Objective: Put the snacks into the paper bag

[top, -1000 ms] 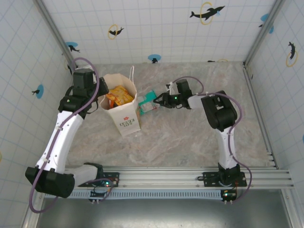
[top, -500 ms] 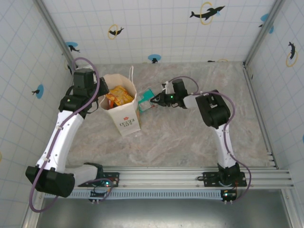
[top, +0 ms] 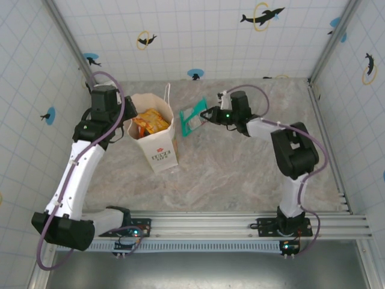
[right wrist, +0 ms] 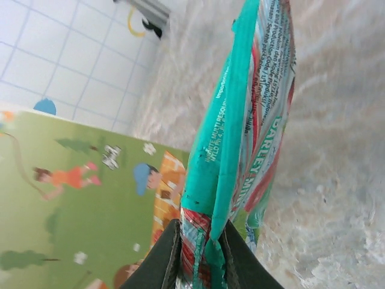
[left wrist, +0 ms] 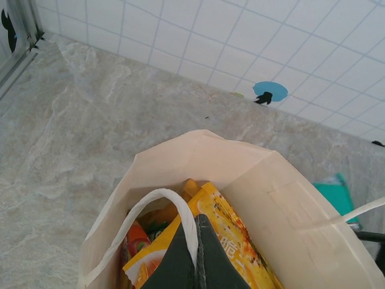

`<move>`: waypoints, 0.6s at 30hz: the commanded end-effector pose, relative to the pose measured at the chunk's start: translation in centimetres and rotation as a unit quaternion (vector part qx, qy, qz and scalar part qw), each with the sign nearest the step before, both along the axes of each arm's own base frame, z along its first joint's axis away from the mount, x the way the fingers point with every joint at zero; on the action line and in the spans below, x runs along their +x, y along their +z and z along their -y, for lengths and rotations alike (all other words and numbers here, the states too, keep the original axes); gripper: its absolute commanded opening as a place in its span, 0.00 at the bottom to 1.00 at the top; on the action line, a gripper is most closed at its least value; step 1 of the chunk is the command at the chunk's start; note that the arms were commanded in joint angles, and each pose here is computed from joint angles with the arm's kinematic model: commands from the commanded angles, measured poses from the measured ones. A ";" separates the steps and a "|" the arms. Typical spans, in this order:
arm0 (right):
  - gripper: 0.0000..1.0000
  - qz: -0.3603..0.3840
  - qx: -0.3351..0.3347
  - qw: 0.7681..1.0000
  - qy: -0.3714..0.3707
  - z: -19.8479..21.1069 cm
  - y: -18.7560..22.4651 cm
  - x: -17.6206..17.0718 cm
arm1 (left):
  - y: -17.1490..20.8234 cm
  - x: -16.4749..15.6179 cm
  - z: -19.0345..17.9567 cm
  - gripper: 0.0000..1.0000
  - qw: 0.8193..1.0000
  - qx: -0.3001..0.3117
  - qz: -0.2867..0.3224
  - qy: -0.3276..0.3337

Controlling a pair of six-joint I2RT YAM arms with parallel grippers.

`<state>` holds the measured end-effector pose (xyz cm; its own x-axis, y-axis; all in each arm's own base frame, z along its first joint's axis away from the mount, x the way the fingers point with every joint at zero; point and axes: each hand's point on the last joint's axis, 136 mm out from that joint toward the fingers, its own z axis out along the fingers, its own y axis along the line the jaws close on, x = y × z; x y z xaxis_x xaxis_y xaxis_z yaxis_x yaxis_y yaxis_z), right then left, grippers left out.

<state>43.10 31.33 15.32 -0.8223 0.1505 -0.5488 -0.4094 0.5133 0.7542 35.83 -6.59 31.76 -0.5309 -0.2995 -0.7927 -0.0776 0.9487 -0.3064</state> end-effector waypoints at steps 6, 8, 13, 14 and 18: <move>0.01 0.155 -0.074 0.983 -0.068 2.5 10.2 0.0 | 3.0 -0.3 0.6 0.00 0.999 -0.015 0.037 -0.015; 0.02 0.188 -0.087 0.975 -0.079 2.4 12.8 -0.4 | 3.2 -0.3 0.7 0.00 0.999 -0.015 0.040 -0.018; 0.02 0.287 -0.094 0.946 -0.118 2.3 20.2 -2.6 | 3.4 -0.5 0.8 0.00 0.999 -0.015 0.044 -0.021; 0.02 0.303 -0.091 0.941 -0.124 2.3 21.5 -3.1 | 3.4 -0.5 0.8 0.00 0.999 -0.016 0.043 -0.022; 0.03 0.370 -0.073 0.917 -0.132 1.5 26.6 -5.9 | 3.4 -0.4 1.0 0.00 0.999 -0.018 0.044 -0.026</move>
<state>38.36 30.78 34.00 -0.3799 0.1123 -0.9182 -0.6078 0.7180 0.3393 35.57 -7.08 32.96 -0.5183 -0.3025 -0.7999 -0.0447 0.9436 -0.3279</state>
